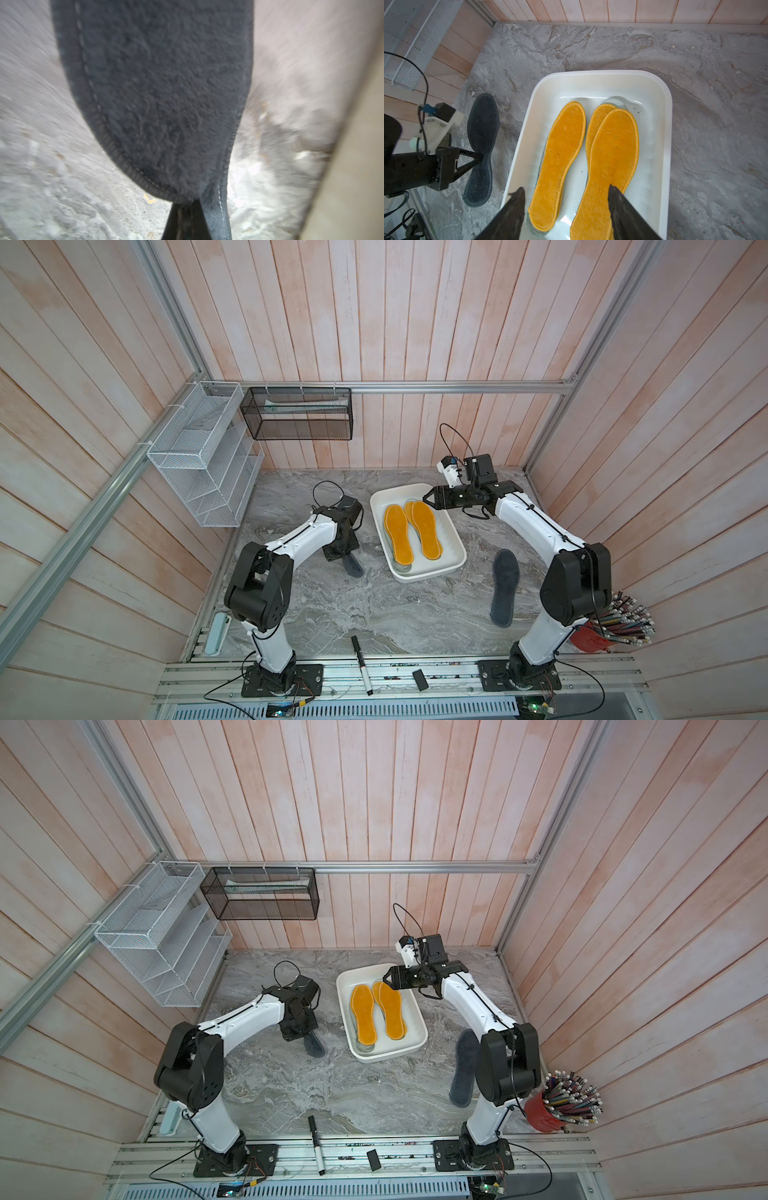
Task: Put the insoles into the storage box
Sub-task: Pick up the insole from the center of the board.
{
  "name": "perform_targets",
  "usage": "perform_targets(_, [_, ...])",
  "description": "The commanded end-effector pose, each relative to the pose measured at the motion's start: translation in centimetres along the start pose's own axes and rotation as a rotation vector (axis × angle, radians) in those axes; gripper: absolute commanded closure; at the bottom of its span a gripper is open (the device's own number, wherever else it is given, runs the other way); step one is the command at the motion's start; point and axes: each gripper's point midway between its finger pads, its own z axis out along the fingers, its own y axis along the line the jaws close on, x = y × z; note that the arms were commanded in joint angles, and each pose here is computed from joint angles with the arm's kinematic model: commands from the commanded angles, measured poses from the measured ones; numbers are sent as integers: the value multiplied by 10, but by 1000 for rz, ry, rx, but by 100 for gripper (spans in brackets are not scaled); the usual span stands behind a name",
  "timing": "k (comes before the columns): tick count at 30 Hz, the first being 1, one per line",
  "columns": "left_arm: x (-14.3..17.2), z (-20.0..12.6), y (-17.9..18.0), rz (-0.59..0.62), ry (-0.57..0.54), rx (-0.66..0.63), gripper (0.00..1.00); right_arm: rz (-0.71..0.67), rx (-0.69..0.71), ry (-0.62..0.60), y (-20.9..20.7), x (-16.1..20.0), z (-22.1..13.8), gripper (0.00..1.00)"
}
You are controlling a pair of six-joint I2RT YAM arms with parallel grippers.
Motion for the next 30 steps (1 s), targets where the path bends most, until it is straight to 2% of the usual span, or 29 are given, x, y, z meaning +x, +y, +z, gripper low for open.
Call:
perform_targets(1, [-53, -51, -16, 1, -261, 99, 100, 8, -97, 48, 17, 3, 0, 35])
perform_targets(4, [-71, -91, -45, 46, -430, 279, 100, 12, -160, 31, 31, -8, -5, 35])
perform_targets(7, [-75, -124, -79, 89, -566, 554, 100, 29, -248, -8, 48, -23, -10, 36])
perform_targets(11, [-64, -143, -107, 131, -658, 735, 100, 52, -365, -47, 74, -41, -12, 36])
perform_targets(16, [-50, -153, -154, 296, -666, 810, 100, 52, -428, -42, 95, -52, -1, 37])
perform_targets(22, [-41, -147, -184, 359, -623, 848, 100, 36, -437, -10, 105, -51, 15, 39])
perform_targets(27, [-41, -148, -190, 368, -625, 850, 100, 32, -412, 14, 101, -43, 24, 40])
perform_targets(30, [-42, -147, -190, 364, -627, 845, 100, 27, -416, 17, 100, -41, 26, 51])
